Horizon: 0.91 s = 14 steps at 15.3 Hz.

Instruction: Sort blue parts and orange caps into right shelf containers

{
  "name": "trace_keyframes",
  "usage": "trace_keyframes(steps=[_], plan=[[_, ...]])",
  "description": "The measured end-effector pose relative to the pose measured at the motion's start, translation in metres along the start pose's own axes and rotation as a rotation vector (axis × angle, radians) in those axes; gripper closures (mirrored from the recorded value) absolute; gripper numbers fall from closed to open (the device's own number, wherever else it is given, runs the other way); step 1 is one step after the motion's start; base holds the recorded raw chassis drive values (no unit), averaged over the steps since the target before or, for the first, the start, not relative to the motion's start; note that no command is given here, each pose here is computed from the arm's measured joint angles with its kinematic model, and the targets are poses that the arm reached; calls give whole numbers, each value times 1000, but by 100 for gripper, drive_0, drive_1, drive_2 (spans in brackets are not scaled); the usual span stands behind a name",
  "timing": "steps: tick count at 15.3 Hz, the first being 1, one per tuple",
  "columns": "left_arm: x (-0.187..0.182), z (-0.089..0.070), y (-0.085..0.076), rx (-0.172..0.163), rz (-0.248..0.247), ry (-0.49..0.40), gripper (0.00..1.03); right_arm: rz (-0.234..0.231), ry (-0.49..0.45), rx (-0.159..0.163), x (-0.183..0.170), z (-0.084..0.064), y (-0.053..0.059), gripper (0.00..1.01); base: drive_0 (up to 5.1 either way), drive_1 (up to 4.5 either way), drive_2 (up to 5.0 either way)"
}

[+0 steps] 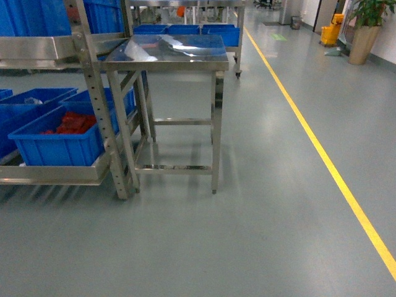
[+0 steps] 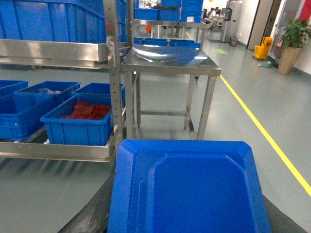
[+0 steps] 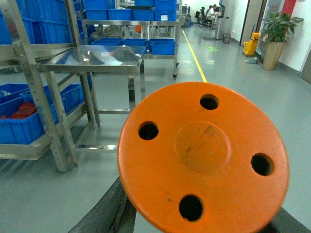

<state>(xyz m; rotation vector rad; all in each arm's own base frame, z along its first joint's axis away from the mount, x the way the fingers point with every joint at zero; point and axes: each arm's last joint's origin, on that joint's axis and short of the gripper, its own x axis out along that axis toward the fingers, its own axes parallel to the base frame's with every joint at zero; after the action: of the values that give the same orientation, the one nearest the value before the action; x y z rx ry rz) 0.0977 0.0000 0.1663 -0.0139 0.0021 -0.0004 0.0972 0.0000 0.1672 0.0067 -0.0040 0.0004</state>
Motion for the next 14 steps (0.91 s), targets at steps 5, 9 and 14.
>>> trace_keyframes(steps=[5,9,14], plan=[[0,-1,0,0,1,6,62,0,3,0,0,0,0,58,4,425,-417],[0,-1,0,0,1,6,62,0,2,0,0,0,0,58,-5,416,-427],[0,-1,0,0,0,5,62,0,6,0,0,-1,0,58,-9,413,-430]])
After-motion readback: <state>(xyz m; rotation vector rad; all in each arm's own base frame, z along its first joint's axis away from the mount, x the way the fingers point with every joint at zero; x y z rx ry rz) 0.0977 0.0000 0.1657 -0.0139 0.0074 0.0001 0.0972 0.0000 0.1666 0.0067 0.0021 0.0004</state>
